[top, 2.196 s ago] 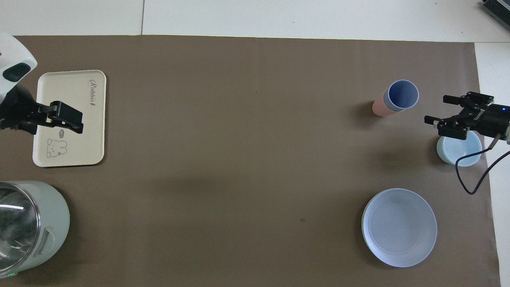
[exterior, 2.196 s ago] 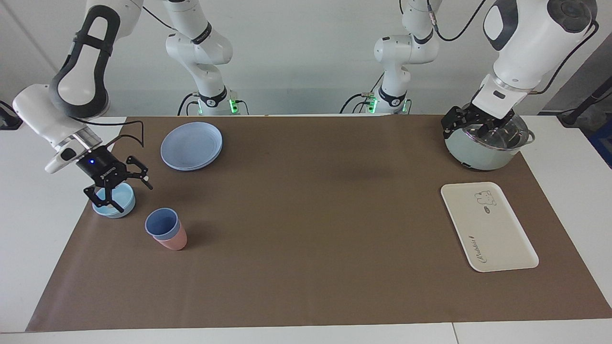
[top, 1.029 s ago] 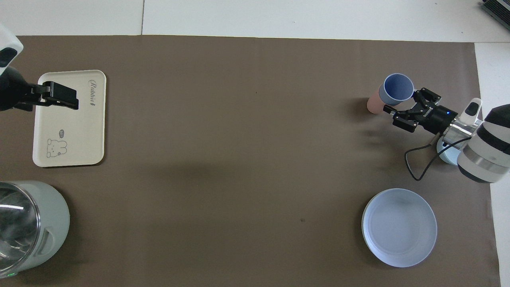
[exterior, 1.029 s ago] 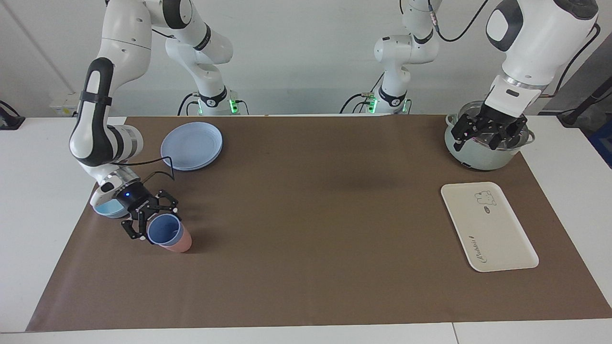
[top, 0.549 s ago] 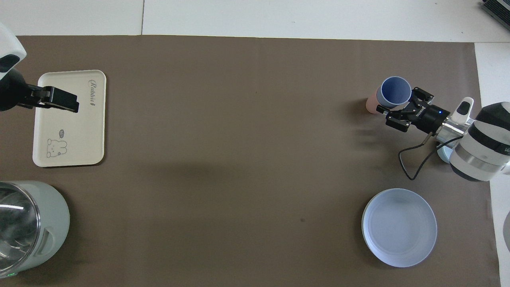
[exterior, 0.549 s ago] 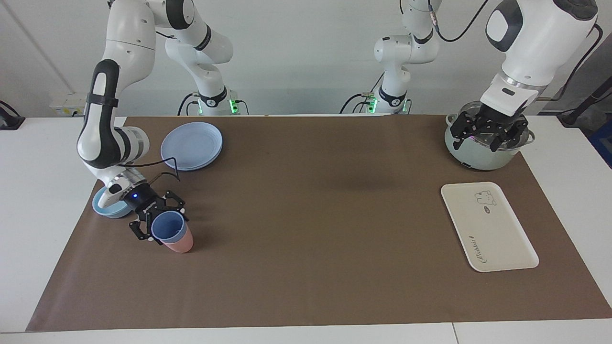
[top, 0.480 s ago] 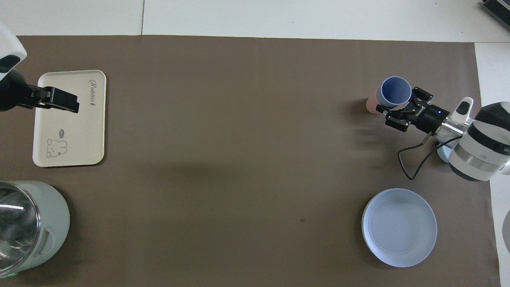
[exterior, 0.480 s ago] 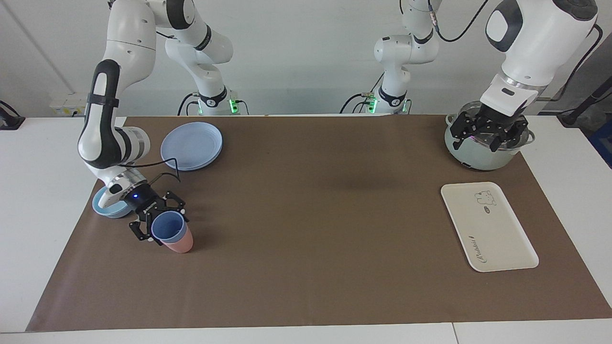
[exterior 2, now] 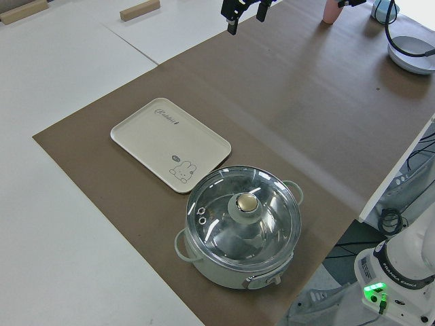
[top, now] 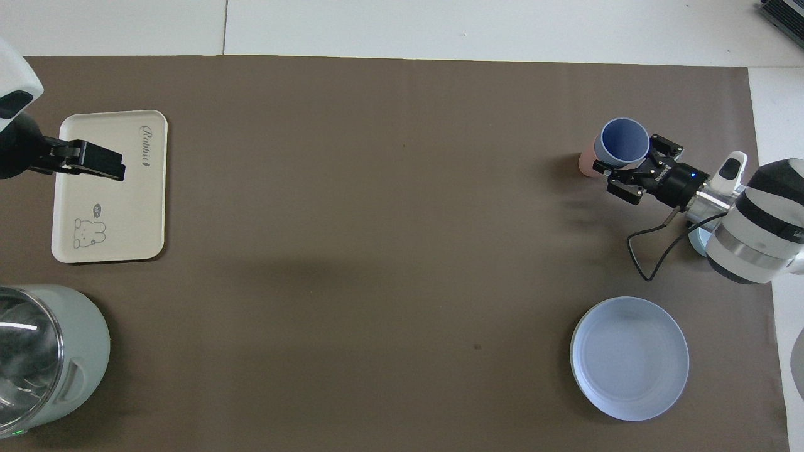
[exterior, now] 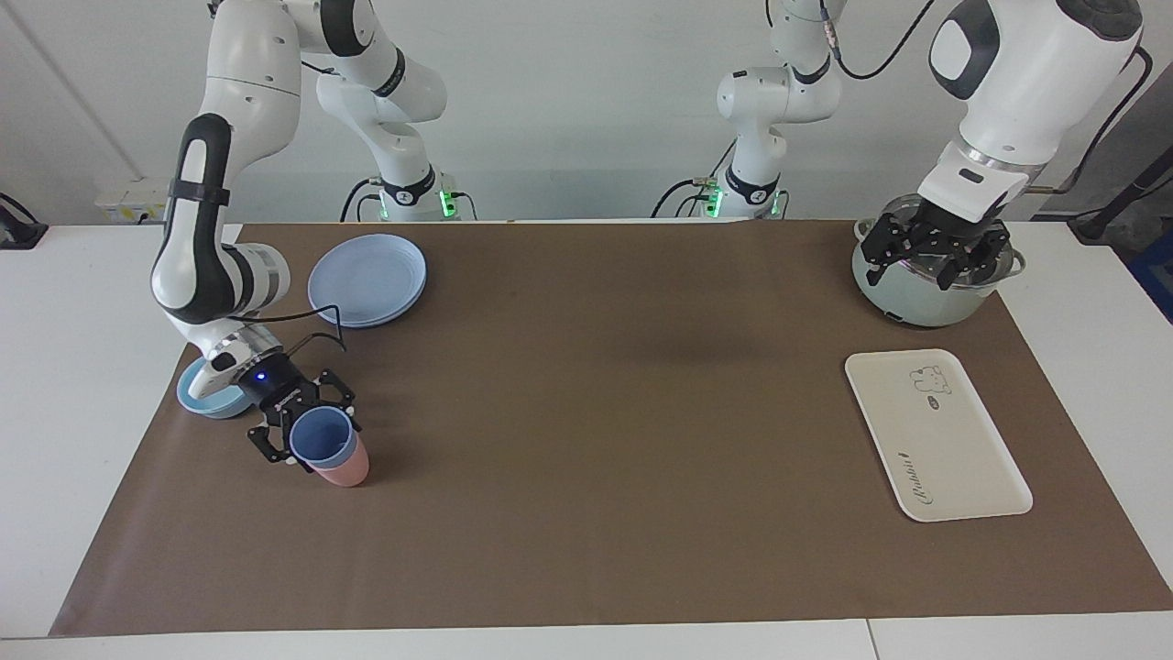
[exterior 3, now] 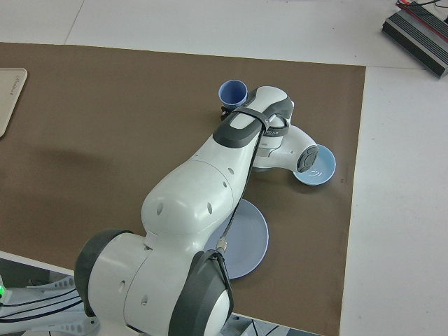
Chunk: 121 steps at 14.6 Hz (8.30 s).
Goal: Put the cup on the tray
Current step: 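Lift the cups with the right gripper while the left gripper reaches over, then bring the open left gripper to the blue cup's base, then grasp the blue cup with the left gripper, then pull the blue cup toward the tray while the right gripper returns the pink cup, then lower the blue cup onto the tray while the right gripper lowers the pink cup, then open the right gripper and withdraw it from the pink cup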
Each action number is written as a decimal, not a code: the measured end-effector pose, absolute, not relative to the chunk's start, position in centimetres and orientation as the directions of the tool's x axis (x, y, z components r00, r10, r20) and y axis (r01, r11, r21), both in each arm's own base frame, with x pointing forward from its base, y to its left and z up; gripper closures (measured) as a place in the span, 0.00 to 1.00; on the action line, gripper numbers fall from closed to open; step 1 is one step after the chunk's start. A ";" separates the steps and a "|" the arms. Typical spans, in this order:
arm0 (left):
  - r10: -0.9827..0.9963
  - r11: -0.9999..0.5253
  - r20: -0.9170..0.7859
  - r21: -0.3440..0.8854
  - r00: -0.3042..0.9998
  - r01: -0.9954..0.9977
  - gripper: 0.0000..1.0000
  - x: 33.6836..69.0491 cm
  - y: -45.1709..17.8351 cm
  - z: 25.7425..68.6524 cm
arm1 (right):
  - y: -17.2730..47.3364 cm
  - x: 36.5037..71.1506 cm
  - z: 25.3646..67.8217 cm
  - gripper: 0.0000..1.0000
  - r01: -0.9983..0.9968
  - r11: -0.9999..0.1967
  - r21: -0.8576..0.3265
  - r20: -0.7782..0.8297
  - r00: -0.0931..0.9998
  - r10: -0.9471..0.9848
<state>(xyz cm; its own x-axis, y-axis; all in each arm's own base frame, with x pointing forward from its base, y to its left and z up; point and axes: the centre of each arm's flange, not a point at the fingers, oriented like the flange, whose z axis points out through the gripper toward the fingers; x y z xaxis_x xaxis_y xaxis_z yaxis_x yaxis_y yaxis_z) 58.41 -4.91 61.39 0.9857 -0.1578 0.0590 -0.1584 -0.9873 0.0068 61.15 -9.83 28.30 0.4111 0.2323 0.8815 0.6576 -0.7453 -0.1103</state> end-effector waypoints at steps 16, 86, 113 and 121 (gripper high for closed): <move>-0.194 -0.981 0.042 0.009 0.980 -0.195 0.00 57.7 -7.0 60.9 | 3.8 60.3 53.3 0.12 0.767 -0.641 -0.005 0.373 0.596 0.711; 0.265 -0.937 0.325 0.309 0.908 0.163 0.92 63.9 2.6 58.1 | 6.7 66.2 54.9 0.12 0.776 -0.623 -0.101 0.597 0.548 0.585; 0.289 -0.952 0.424 0.222 0.858 0.211 0.28 61.6 14.9 40.9 | -8.5 64.1 30.7 0.00 0.739 -0.665 -0.104 0.808 0.453 0.376; 0.014 -0.988 0.115 0.153 0.993 -0.004 0.09 62.3 13.0 54.7 | -8.7 62.9 43.5 0.00 0.772 -0.635 0.028 0.784 0.378 0.493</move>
<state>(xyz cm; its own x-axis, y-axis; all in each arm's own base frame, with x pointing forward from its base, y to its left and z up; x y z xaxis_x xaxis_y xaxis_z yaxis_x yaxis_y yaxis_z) 62.33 12.99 54.74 0.9932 0.0138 0.1153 -0.0040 -0.9882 0.1528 62.93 -8.71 43.52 0.3778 0.4933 0.7835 0.7716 -0.6354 0.0280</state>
